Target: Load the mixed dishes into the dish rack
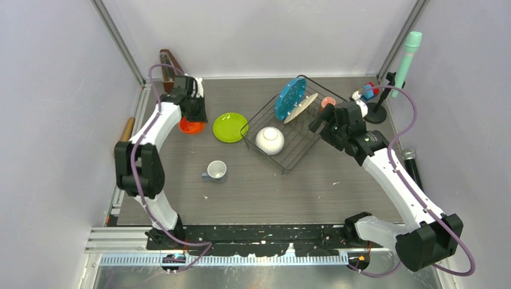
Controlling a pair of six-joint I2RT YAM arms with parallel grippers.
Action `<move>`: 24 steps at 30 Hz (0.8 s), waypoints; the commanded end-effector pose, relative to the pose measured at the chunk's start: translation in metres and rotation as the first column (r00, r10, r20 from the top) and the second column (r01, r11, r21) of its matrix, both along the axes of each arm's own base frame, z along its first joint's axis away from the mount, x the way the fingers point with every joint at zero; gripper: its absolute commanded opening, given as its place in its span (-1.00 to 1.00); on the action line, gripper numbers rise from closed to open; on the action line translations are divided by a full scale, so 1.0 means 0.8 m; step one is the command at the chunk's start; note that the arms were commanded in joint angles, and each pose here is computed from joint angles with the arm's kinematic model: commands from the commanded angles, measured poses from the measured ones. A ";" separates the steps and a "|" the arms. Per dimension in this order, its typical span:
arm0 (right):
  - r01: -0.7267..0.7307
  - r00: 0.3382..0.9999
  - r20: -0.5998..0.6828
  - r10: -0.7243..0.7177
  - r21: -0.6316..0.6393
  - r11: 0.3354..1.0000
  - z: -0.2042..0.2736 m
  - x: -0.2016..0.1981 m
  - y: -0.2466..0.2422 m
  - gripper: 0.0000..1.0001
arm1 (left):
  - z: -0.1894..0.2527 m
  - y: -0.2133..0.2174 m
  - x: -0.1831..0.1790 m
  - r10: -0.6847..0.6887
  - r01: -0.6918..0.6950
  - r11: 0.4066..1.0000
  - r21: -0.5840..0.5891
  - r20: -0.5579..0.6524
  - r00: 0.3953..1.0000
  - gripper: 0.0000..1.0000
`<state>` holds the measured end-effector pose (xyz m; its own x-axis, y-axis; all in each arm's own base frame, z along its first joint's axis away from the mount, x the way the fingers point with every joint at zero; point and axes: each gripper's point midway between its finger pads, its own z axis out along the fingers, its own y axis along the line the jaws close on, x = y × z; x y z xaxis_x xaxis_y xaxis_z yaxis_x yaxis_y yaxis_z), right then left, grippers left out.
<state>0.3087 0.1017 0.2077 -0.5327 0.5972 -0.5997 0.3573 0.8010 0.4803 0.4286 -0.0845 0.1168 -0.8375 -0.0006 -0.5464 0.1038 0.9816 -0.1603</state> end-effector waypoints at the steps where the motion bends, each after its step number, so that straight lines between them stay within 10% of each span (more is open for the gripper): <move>1: -0.295 0.942 0.186 0.280 0.060 0.953 0.065 0.018 0.061 0.74 | 0.130 -0.018 0.000 0.037 0.001 0.989 -0.149 0.256 0.966 -1.00; 7: -0.598 0.776 0.362 0.517 0.164 0.784 0.109 0.016 0.138 0.82 | 0.226 -0.084 -0.031 0.099 0.118 0.833 -0.541 0.356 0.929 -1.00; 15: -0.767 0.527 0.538 0.658 -0.031 0.641 0.145 -0.008 0.207 0.98 | 0.325 -0.164 -0.072 0.098 0.282 0.335 -0.899 0.331 0.939 -1.00; 18: -0.752 0.424 0.531 0.734 -0.245 0.612 0.152 -0.020 0.229 0.99 | 0.329 -0.195 -0.083 0.055 0.278 0.280 -0.919 0.305 0.951 -1.00; 24: -0.717 0.440 0.481 0.758 -0.320 0.619 0.143 0.001 0.241 0.99 | 0.341 -0.233 -0.091 0.049 0.270 0.188 -0.944 0.283 0.958 -1.00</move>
<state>0.2807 0.2987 0.2927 -0.5010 0.0946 -0.8603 -0.6568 0.6057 0.4491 0.3703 -0.2571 0.3319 -0.7625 -0.5582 -0.3270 0.2603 0.1980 -0.9450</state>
